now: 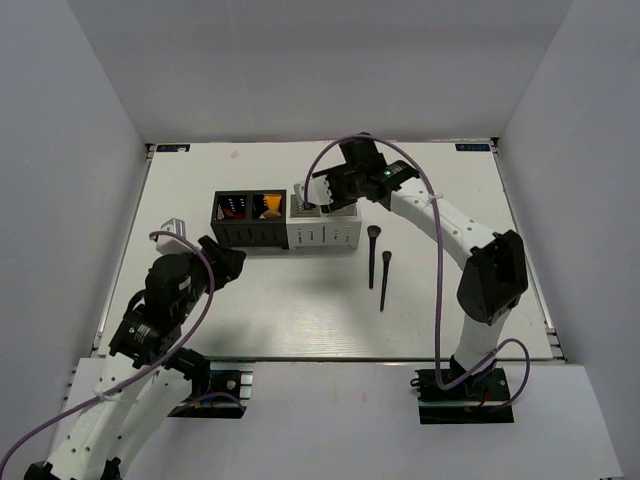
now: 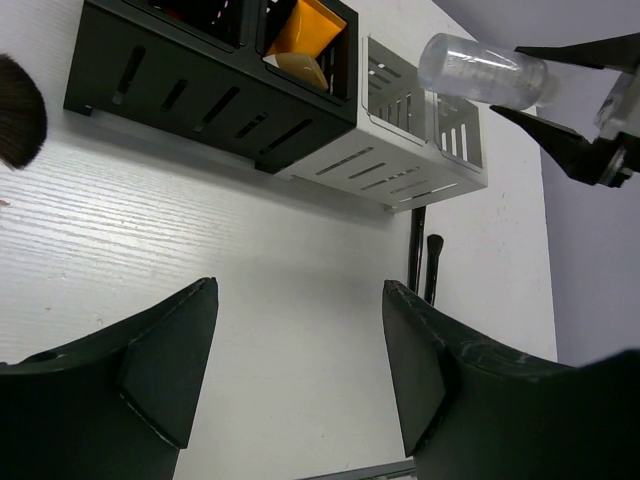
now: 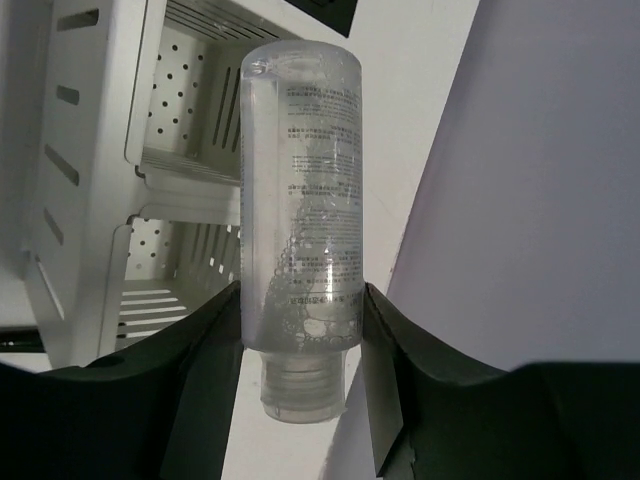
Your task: Organize the makeup
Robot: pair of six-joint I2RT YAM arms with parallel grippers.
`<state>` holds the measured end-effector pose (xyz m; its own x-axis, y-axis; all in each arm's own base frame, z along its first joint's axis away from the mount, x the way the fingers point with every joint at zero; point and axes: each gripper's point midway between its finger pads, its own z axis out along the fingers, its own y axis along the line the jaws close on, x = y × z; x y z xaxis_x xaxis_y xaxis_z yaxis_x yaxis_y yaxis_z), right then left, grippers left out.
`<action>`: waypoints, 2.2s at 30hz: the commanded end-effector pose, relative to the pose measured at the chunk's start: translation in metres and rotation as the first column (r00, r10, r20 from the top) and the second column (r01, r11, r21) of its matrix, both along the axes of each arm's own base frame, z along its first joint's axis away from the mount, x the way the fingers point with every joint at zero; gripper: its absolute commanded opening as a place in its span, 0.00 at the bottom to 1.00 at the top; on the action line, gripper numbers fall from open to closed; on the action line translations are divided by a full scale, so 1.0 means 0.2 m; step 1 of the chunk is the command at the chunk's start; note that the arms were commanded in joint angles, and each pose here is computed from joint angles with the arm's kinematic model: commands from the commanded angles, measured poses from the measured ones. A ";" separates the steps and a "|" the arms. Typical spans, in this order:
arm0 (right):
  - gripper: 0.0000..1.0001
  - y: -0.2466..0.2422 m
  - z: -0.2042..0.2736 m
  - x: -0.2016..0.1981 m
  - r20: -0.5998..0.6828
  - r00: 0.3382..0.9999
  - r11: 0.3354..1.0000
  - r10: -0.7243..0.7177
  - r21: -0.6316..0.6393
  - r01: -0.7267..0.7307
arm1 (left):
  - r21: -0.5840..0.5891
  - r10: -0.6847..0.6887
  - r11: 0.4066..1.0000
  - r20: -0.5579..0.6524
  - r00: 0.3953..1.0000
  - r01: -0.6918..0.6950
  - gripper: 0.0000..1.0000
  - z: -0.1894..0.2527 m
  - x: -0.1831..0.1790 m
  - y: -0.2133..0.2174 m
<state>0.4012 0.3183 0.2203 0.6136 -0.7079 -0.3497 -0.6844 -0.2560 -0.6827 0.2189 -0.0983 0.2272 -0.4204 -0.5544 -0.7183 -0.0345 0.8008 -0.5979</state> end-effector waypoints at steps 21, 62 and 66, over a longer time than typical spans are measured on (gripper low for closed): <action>0.00 0.06 0.03 0.11 0.268 0.943 0.928 0.200 -0.361 -0.094 | 0.003 0.070 0.998 -0.010 0.998 -0.070 0.77 -0.08 -0.06 0.09; 0.67 0.24 0.22 0.02 0.328 0.927 0.960 0.183 -0.265 -0.096 | -0.019 0.087 0.996 0.033 0.996 -0.087 0.76 0.02 -0.08 0.11; 0.66 0.21 0.38 0.01 0.243 0.970 0.997 0.014 -0.073 0.004 | -0.005 0.086 0.996 0.025 0.996 -0.086 0.76 0.05 -0.02 0.08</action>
